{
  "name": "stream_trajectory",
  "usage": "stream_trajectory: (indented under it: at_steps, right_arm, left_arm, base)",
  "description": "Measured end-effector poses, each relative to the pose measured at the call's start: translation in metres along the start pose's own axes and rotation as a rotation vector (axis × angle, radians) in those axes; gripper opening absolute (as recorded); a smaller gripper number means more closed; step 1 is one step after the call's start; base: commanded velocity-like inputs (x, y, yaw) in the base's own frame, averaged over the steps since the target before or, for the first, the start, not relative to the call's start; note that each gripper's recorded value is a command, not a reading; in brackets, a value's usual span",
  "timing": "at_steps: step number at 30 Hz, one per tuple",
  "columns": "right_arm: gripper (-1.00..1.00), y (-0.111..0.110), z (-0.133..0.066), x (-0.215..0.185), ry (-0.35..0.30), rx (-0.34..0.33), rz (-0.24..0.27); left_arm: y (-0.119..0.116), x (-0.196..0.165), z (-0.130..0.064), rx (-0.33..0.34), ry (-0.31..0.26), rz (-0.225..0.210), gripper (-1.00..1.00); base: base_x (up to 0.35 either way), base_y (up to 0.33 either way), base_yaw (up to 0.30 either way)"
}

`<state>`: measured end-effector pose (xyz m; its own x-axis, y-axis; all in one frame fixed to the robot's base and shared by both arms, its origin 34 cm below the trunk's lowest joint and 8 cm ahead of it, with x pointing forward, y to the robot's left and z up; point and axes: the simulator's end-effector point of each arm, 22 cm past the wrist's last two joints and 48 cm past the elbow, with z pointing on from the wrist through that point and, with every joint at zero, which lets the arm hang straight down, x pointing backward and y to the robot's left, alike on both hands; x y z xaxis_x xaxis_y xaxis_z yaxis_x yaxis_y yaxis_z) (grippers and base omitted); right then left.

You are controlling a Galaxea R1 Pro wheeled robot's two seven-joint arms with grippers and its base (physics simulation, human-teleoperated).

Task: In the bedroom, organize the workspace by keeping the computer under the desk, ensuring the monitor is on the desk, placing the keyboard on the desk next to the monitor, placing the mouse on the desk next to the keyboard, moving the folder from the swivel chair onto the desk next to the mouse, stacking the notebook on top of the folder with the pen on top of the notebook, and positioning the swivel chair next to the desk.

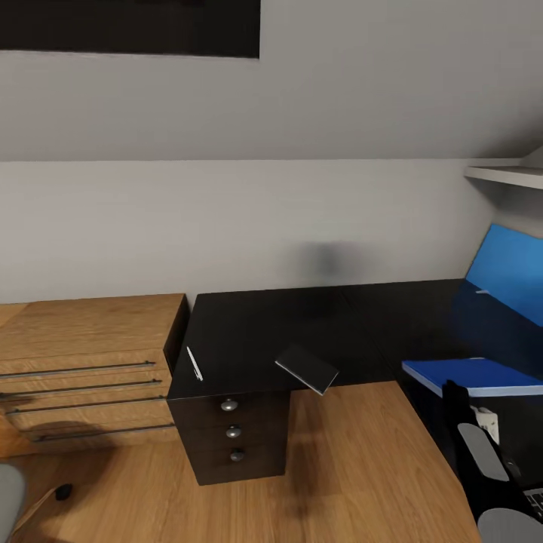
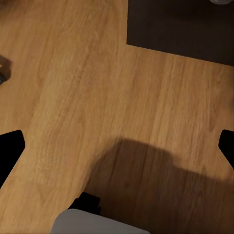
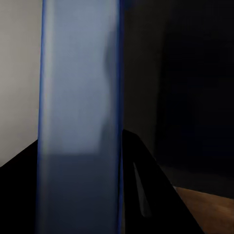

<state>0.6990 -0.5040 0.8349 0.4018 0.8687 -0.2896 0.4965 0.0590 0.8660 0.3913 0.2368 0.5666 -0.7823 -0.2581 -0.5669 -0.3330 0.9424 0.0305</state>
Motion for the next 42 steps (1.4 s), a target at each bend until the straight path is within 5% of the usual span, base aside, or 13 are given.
stream_trajectory:
  at_steps: [12,42]
  right_arm:
    - [-1.0,-0.002,-0.001,-0.013,-0.079,0.008,0.017]
    - [-1.0,-0.003,-0.004,0.0,-0.063,0.012,0.028]
  left_arm:
    - [-0.001,-0.001,0.0,0.001,-0.003,0.001,1.0]
    - [0.0,-0.001,0.0,0.0,-0.004,0.001,1.0]
  base:
    - [-0.027,0.006,0.0]
    - [-0.017,0.011,0.0]
